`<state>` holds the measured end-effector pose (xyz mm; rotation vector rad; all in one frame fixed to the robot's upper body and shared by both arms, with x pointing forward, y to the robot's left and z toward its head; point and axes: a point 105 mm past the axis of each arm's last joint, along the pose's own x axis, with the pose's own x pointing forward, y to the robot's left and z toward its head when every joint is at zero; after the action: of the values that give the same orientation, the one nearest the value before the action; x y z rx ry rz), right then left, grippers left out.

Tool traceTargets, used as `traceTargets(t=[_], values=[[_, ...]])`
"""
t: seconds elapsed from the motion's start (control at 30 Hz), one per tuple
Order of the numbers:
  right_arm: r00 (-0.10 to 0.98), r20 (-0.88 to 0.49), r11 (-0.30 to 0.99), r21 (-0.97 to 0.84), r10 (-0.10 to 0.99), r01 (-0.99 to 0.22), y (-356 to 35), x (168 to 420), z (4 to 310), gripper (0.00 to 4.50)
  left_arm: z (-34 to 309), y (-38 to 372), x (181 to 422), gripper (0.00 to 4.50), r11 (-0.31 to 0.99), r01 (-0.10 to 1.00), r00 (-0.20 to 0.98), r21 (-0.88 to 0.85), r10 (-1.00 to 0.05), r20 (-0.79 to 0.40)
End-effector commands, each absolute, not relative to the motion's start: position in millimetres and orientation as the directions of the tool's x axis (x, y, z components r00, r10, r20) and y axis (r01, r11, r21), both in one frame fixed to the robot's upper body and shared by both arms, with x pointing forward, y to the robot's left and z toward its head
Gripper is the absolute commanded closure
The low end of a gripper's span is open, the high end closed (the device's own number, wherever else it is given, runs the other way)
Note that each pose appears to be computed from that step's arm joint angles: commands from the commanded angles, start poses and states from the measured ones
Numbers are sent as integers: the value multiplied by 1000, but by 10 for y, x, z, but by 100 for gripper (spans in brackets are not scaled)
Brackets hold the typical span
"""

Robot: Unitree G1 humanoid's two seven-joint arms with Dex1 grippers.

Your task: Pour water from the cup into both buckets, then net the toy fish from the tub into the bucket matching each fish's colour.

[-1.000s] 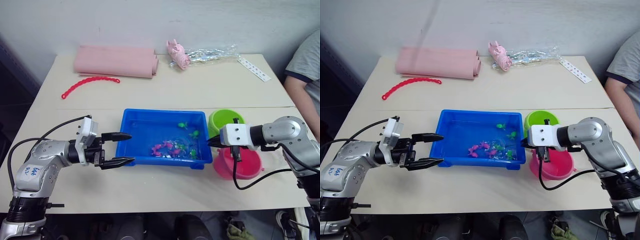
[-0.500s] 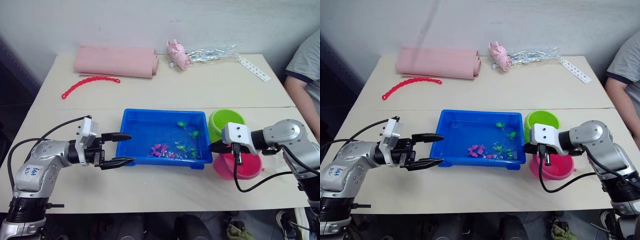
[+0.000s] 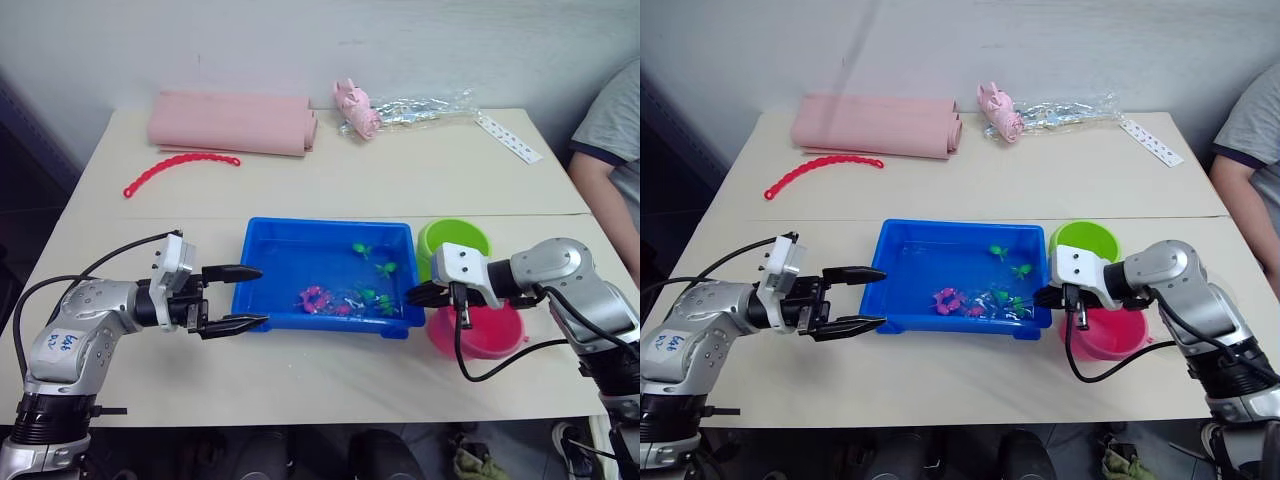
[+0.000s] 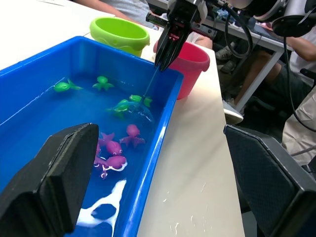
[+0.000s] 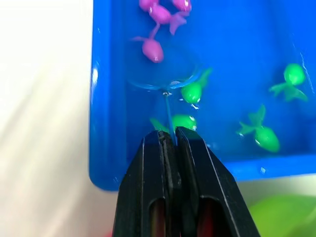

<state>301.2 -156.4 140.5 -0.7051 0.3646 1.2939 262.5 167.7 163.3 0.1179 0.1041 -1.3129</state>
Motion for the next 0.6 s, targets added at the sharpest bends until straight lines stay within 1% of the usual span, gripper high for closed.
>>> traceTargets(t=[0.03, 0.13, 0.2, 0.37, 0.6], values=[[250, -565, 118, -260, 786, -958, -1588, 3003, 1486, 450, 1703, 1747, 2597, 6, 247, 967, 254, 62, -956, -144], [244, -519, 139, -233, 819, -963, -1575, 3000, 1507, 450, 1705, 1773, 2584, 6, 239, 968, 247, 71, -957, -153], [271, -524, 160, -246, 807, -956, -1619, 3029, 1505, 450, 1709, 1787, 2579, 6, 236, 969, 244, 74, -957, -156], [282, -523, 177, -241, 804, -954, -1696, 3034, 1520, 450, 1722, 1820, 2572, 6, 232, 969, 242, 80, -956, -164], [289, -467, 202, -228, 835, -952, -1793, 2940, 1648, 450, 1724, 1838, 2580, 6, 228, 970, 240, 86, -956, -167]])
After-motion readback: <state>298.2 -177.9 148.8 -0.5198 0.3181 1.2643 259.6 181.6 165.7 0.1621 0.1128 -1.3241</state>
